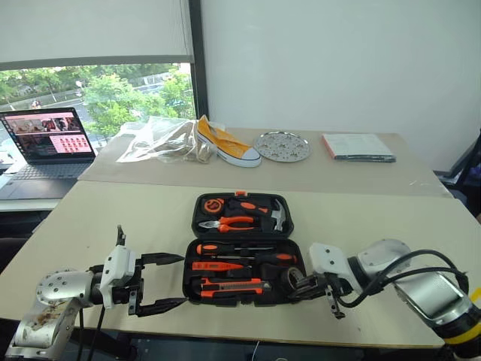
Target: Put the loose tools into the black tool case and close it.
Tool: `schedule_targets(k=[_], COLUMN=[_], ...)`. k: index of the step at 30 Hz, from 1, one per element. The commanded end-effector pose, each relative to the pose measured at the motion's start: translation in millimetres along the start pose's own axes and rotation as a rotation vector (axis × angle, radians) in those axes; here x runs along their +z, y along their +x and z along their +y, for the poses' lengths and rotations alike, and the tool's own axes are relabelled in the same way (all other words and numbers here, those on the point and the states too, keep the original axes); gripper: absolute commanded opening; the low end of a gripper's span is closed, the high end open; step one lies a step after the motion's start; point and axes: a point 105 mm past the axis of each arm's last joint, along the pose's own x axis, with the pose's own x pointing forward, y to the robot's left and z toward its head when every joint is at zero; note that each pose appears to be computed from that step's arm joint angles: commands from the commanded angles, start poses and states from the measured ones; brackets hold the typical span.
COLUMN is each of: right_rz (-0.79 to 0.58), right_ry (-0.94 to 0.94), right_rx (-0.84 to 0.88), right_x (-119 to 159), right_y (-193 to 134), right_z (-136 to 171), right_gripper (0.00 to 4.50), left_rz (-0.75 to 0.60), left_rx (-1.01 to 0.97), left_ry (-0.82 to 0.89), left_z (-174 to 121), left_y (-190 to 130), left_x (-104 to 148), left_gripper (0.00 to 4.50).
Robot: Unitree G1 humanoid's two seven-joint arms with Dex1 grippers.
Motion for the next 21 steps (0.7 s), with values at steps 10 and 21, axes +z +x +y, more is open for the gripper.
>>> schedule_targets(k=[10, 21], right_rz=[0.040, -0.286], right_ry=[0.007, 0.052], right_rx=[0.081, 0.118], right_x=[13.6, 43.0], right_y=[-6.1, -50.6], right_z=[-7.2, -11.8], right_gripper=[1.88, 3.64], left_rz=[0.026, 0.015], left_rx=[0.057, 0.285], left_ry=[0.015, -0.039], left_z=[9.4, 41.3], left_y=[-7.0, -22.8], left_x=[5.0, 2.6], left_gripper=[4.50, 4.50])
